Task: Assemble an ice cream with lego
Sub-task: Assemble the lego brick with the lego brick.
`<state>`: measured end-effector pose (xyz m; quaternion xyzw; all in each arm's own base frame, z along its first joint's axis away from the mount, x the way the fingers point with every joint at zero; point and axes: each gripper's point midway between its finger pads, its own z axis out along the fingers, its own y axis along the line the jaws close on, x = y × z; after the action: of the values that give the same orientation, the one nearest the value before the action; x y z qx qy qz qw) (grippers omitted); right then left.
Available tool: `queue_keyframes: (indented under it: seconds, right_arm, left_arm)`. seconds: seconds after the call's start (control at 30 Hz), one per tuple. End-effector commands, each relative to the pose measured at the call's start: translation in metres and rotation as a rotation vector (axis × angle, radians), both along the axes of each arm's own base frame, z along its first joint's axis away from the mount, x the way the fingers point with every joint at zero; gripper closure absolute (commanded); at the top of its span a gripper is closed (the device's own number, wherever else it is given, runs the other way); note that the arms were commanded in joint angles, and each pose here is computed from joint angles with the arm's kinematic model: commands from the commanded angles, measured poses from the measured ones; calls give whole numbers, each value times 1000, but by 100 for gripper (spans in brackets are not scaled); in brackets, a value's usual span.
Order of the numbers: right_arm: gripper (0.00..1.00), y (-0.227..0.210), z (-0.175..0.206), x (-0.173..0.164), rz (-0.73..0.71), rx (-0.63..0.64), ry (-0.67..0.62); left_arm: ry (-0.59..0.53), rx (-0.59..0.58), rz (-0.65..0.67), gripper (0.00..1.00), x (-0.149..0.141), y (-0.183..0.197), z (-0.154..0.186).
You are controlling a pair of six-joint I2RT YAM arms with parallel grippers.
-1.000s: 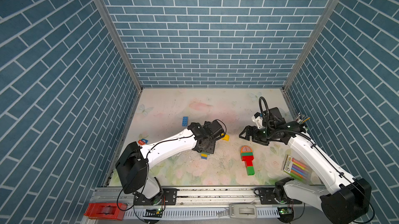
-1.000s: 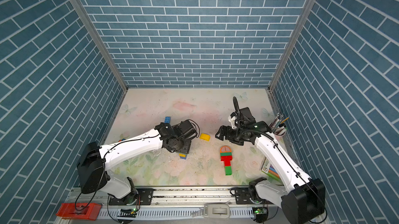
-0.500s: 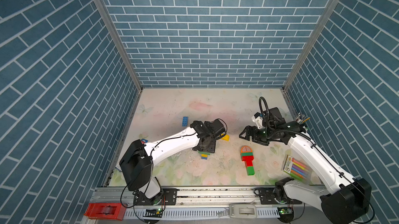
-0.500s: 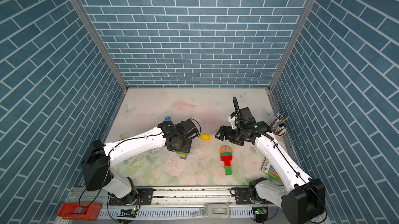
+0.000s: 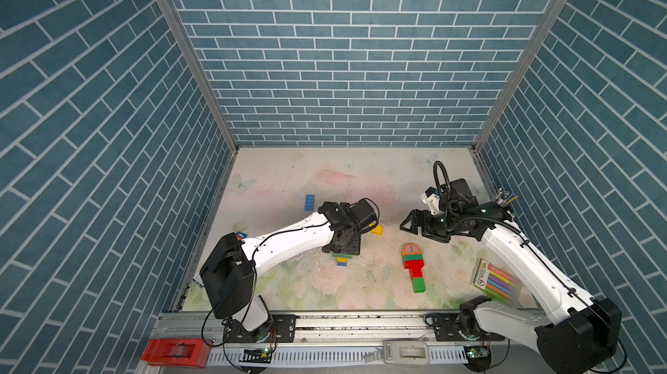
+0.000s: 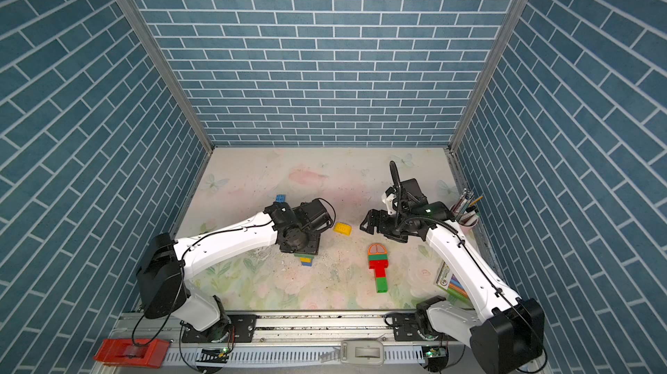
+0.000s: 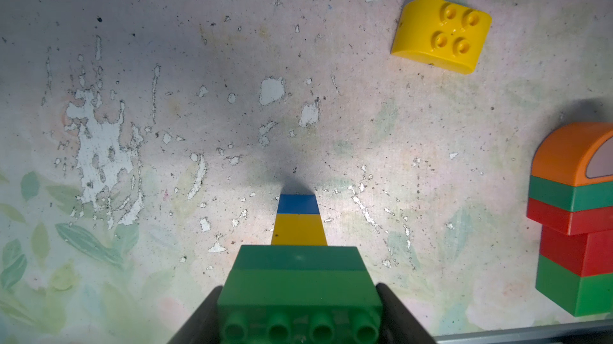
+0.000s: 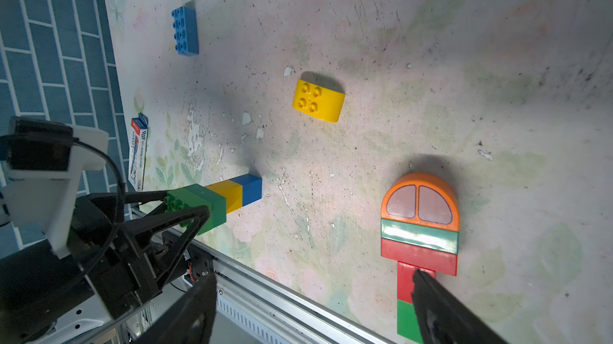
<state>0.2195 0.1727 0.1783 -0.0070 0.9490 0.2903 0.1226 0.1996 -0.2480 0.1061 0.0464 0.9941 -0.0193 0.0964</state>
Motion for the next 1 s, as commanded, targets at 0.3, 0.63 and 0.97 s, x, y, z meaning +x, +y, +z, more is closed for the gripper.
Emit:
queue_keyframes:
  seconds: [0.3, 0.63, 0.97]
  right_arm:
    - [7, -2, 12, 2, -3, -3, -25]
    - [7, -2, 15, 2, -3, -2, -34]
    - [7, -2, 17, 4, -3, 0, -38]
  left_arm:
    - [127, 62, 24, 67, -21, 3, -29]
    - [36, 26, 20, 48, -9, 0, -14]
    - [0, 13, 24, 37, -3, -2, -4]
